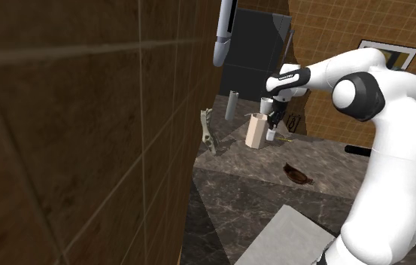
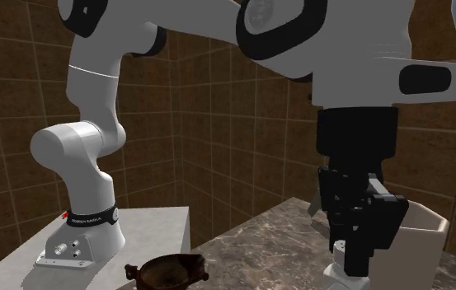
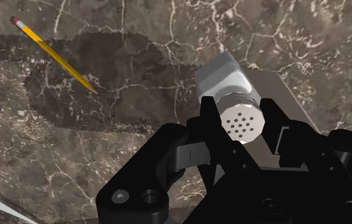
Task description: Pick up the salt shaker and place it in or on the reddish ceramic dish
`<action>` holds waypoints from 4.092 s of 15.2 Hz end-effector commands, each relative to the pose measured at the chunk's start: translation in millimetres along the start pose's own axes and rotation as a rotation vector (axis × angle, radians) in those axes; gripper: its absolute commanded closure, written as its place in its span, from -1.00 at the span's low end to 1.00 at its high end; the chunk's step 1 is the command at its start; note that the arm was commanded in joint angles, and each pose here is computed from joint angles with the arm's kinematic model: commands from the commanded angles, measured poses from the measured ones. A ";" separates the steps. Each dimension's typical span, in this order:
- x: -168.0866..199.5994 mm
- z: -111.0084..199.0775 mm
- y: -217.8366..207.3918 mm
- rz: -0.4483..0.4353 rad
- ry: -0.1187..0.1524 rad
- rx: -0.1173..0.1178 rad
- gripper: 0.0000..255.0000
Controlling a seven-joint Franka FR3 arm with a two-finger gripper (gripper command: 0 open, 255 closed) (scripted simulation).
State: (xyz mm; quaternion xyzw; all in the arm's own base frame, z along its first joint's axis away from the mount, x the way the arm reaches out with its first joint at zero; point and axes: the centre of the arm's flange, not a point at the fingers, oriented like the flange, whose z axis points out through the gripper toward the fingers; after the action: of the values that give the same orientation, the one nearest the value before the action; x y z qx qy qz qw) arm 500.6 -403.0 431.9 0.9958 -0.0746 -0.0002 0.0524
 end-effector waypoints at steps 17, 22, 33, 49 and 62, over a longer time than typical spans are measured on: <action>-86.4 -70.3 -22.9 0.000 0.000 0.000 1.00; -147.9 -82.7 -43.4 0.000 0.000 0.000 1.00; -246.7 -86.9 -77.8 0.000 0.000 0.000 1.00; -247.3 -2.9 -86.6 0.000 0.000 0.000 1.00; -247.4 5.9 -87.6 0.000 0.000 0.000 -1.00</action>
State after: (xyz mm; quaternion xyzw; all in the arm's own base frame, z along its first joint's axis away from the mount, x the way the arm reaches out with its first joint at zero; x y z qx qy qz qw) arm 268.9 -280.8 415.0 0.9959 -0.0745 -0.0003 0.0523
